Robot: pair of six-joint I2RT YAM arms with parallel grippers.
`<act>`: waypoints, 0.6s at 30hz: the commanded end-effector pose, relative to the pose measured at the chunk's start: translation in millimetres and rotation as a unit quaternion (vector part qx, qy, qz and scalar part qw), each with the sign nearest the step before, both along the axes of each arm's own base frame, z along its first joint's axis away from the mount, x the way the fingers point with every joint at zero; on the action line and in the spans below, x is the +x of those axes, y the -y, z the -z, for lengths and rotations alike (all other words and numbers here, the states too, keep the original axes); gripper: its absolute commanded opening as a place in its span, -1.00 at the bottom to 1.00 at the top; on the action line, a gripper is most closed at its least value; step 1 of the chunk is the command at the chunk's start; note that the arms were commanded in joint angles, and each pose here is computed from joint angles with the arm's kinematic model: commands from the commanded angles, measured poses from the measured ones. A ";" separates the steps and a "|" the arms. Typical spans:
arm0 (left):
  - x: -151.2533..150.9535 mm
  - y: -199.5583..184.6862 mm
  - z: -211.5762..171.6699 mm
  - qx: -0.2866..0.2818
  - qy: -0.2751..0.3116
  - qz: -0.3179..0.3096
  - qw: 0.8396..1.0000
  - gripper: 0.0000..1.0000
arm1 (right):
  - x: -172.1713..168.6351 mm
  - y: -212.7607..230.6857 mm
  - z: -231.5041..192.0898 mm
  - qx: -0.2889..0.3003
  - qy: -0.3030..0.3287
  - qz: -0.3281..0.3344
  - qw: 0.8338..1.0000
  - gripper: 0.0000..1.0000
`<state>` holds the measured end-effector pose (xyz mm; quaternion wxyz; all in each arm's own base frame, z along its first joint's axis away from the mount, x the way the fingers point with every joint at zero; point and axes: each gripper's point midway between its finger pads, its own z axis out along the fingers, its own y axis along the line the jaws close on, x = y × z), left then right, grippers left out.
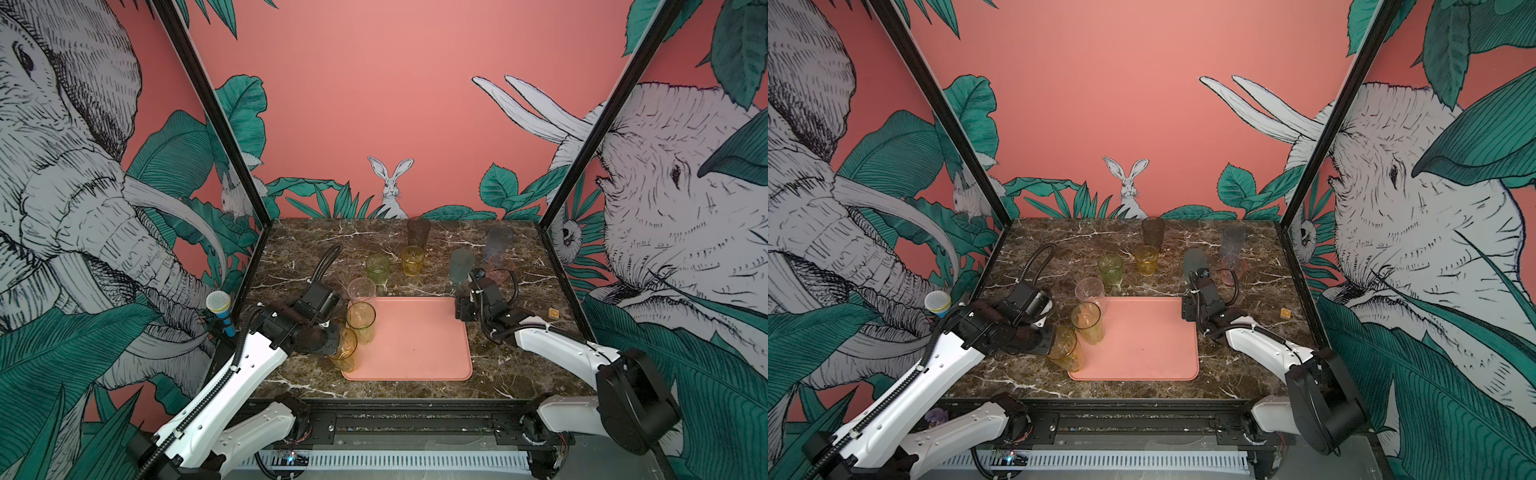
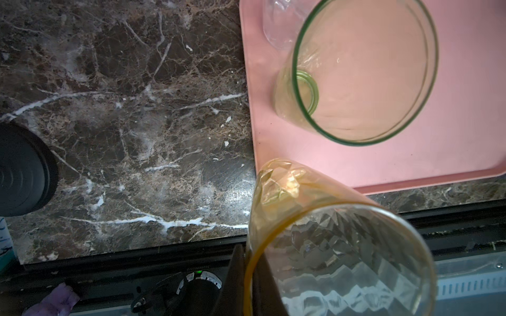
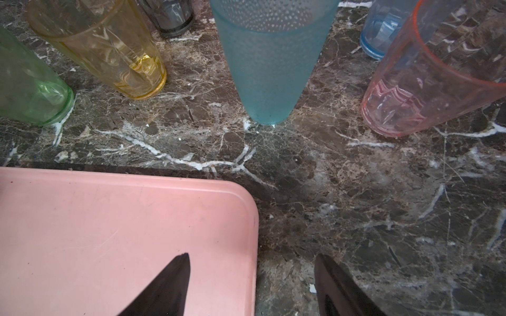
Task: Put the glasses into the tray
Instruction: 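Carry the yellow glass with the left gripper to the tray edge nearest the robot, then lower the yellow glass onto the tray beside the green cup and release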
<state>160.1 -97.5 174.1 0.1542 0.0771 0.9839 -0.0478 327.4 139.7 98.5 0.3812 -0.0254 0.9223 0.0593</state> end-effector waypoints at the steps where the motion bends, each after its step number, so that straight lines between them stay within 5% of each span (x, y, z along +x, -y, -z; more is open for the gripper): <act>1: 4.0 4.1 2.3 0.001 0.013 -0.009 1.000 -1.00 | 8.8 -3.0 -9.4 0.012 0.015 0.005 1.000 0.48; 18: 1.6 29.7 18.2 0.016 0.015 0.021 1.000 -1.00 | 8.8 -2.4 -9.2 0.010 0.014 0.006 1.000 0.48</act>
